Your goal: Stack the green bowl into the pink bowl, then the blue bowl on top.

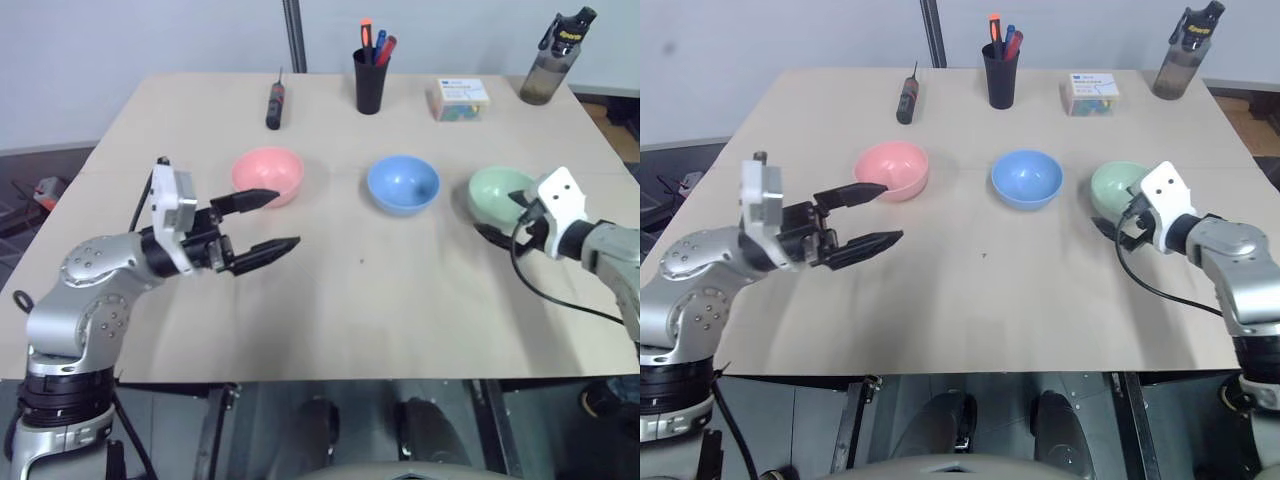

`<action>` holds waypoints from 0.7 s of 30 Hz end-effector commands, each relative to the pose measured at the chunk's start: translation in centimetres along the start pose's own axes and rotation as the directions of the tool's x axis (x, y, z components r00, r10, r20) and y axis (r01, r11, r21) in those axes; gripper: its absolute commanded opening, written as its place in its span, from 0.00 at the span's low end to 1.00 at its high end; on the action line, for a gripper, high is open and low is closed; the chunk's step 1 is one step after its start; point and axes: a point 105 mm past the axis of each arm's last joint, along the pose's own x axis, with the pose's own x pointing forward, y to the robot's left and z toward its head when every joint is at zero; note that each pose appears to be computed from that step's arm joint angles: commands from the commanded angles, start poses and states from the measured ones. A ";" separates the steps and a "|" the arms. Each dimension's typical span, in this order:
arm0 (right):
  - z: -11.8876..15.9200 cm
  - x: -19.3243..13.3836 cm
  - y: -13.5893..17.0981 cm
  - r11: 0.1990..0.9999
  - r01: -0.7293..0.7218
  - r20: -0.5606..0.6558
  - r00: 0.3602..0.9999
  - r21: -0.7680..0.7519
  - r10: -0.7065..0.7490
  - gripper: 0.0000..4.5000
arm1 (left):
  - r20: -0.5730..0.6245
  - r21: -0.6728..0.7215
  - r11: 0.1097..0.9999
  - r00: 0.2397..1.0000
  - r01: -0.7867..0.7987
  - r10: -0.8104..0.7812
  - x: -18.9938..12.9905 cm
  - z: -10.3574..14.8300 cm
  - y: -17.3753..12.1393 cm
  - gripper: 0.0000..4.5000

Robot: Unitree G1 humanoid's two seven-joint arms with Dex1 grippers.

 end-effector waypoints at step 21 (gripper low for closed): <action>7.5 -3.4 7.0 0.970 -0.205 0.366 0.900 -0.128 0.239 1.00 | -0.519 0.502 0.865 0.796 -0.010 0.310 7.5 -7.1 6.8 0.52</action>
